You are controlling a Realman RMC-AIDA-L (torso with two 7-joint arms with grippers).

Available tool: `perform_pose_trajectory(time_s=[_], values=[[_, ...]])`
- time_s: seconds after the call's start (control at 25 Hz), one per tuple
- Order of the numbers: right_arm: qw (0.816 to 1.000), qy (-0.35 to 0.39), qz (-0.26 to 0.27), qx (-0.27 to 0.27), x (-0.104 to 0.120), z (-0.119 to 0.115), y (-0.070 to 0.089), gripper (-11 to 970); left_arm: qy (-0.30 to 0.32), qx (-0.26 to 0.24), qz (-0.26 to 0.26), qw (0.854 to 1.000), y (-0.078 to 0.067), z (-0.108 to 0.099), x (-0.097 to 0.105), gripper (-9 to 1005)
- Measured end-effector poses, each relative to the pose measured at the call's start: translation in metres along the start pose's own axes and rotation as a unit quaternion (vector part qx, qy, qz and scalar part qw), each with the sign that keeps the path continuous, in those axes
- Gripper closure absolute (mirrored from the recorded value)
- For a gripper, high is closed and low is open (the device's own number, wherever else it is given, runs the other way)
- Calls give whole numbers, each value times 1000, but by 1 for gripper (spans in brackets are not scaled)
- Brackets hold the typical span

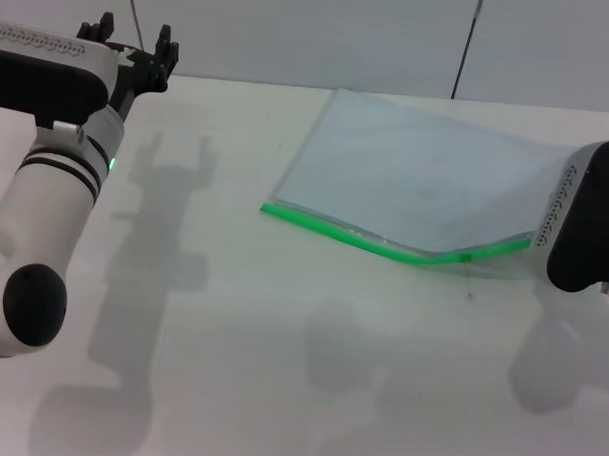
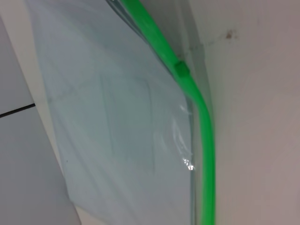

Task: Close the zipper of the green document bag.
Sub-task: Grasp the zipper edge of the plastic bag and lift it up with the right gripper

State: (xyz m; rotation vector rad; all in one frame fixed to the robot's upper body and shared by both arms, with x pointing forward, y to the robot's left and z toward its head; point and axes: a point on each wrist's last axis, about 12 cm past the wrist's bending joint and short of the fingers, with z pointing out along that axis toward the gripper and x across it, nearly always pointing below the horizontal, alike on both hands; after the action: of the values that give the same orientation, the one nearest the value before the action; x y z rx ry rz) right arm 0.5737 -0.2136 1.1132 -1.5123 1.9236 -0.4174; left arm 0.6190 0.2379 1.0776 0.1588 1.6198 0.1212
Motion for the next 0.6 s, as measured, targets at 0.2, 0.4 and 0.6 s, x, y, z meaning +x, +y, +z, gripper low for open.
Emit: perform_pose_trajectory(time_s=[0.2,0.4,0.6], values=[[1000,-6,-14,0,-4,0,2,376,-2,2,0,1000,-1,1,-2,298],[999,-13,-40,-4,-13,1,5,376,-3,3,0,1000,-3,1,-2,299],[998,-18,-61,-1,-18,2,2,395,-4,6,1,1000,-4,2,-3,299]])
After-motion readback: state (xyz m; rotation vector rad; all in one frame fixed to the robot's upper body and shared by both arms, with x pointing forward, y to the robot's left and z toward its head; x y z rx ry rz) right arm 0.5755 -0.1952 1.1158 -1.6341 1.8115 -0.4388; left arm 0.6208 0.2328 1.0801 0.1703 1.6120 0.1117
